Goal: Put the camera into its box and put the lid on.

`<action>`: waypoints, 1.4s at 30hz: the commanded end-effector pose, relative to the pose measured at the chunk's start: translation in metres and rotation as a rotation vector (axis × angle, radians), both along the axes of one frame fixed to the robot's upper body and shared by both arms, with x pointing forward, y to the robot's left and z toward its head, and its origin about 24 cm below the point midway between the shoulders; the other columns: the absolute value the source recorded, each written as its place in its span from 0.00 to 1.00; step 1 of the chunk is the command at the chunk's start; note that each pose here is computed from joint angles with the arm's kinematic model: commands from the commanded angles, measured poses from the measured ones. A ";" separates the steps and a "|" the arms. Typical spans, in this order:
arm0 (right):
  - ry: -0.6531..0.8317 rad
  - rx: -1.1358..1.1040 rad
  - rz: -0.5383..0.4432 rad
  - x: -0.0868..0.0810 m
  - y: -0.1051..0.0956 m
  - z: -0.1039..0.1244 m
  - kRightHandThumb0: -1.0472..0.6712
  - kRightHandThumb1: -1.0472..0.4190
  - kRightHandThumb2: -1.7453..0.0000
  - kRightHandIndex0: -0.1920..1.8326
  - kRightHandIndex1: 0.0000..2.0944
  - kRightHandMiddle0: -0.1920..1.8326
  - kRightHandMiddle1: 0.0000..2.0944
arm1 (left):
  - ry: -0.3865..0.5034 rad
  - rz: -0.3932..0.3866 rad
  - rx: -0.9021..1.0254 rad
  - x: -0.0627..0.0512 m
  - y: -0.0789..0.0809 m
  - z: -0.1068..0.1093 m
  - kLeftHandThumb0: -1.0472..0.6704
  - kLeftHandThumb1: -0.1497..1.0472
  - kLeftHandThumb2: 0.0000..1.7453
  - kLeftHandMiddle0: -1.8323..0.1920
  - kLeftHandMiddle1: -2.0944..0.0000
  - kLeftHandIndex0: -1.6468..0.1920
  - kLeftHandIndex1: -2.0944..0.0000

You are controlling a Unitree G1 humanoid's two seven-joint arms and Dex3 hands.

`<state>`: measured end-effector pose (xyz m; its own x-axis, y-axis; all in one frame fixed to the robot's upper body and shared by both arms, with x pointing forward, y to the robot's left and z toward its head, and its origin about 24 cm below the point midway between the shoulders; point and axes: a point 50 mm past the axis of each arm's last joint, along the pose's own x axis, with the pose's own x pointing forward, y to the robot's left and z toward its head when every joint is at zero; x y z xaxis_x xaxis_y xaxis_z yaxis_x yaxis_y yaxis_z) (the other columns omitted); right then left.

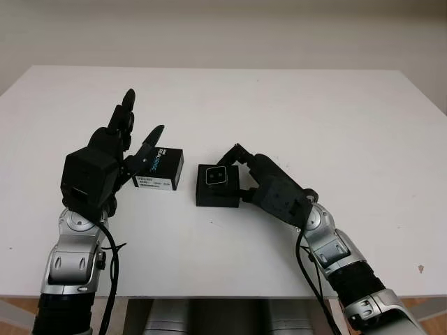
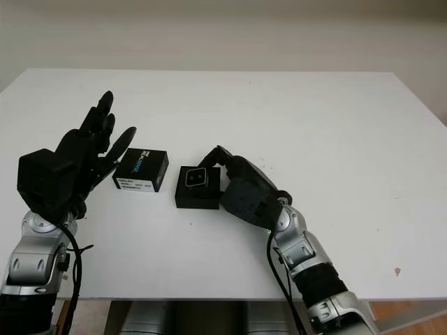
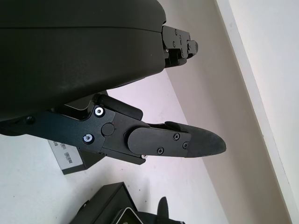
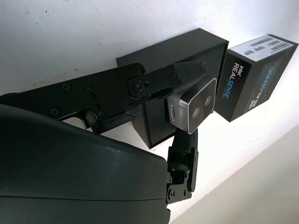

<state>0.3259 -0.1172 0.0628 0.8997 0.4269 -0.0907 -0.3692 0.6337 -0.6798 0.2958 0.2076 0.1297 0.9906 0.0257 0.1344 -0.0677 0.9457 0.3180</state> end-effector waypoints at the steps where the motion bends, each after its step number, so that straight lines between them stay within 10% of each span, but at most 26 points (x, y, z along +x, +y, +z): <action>1: 0.044 -0.045 -0.009 -0.006 -0.007 -0.016 0.28 0.09 0.97 0.03 0.01 0.15 0.08 | -0.012 -0.005 0.011 -0.001 -0.001 0.003 0.17 1.00 0.16 0.90 0.97 0.90 0.97; 23: -0.321 0.059 -0.169 0.013 -0.044 0.060 0.28 0.10 0.97 0.04 0.03 0.15 0.04 | -0.008 -0.007 0.003 0.001 -0.002 0.005 0.17 1.00 0.16 0.90 0.97 0.90 0.97; 42: -0.213 0.348 -0.204 0.013 -0.055 0.070 0.25 0.01 0.95 0.02 0.02 0.09 0.01 | -0.042 -0.026 0.092 0.004 0.009 0.015 0.20 1.00 0.15 0.89 0.97 0.89 0.97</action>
<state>0.3397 -0.1714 0.1270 0.9534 0.2205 0.2059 -0.0884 0.8567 -0.5082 0.2967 0.2129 0.1332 0.9907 -0.0037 0.1359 -0.0472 0.9279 0.3698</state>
